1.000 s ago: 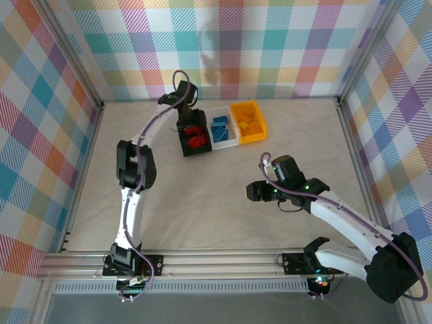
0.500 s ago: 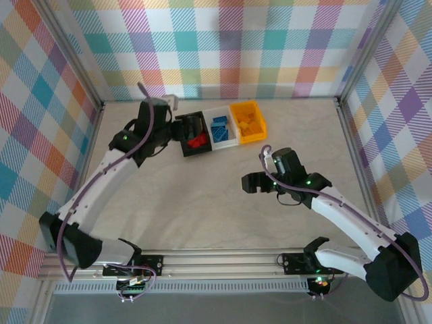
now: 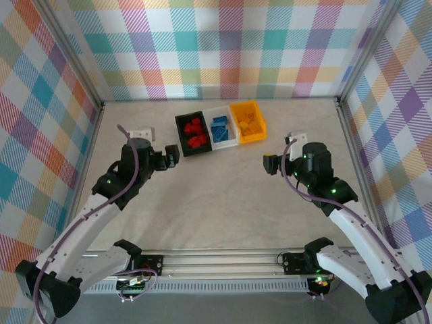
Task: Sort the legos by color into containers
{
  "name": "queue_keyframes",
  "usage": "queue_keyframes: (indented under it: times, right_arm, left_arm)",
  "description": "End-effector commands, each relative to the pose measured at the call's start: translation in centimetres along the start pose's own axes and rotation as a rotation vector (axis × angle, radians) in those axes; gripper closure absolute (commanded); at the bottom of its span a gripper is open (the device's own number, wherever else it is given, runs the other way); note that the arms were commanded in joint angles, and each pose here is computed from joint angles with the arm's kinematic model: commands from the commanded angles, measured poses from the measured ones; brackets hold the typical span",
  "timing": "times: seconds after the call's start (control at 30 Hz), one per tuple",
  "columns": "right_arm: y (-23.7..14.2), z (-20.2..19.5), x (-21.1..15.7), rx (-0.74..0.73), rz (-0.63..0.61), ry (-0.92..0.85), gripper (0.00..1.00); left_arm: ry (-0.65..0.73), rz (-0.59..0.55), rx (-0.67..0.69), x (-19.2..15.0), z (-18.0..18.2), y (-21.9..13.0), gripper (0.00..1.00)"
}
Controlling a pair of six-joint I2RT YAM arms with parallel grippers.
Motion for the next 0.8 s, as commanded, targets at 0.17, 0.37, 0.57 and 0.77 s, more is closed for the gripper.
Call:
queue_keyframes:
  times: [0.17, 0.37, 0.57, 0.77]
  right_arm:
    - [3.9, -4.0, -3.8, -0.121, 0.062, -0.011, 0.00]
    - [9.4, -5.6, -6.7, -0.190, 0.040, -0.088, 0.00]
    - [12.7, -6.7, -8.7, -0.230, 0.009, -0.182, 0.00]
    - [13.6, -8.4, -9.9, -0.262, -0.046, -0.112, 0.00]
  left_arm:
    - [0.098, -0.057, -0.020, -1.4, 0.6, 0.1, 0.00]
    - [0.121, -0.048, 0.053, -1.9, 1.8, 0.6, 0.00]
    - [0.054, -0.129, 0.158, -2.1, 5.5, 0.8, 0.00]
    - [0.069, -0.121, 0.249, -3.0, 8.4, 2.1, 0.00]
Point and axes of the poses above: each hand's point on the last joint's axis, 136 mm out from that joint toward the fingers, its own y axis out along the fingers, its own z axis along the line the jaws close on, x = y × z, the point moved 1 cm from there along -y, back along the fingers, and after that the axes turned 2 degrees about -y, right-handed, at the moved point
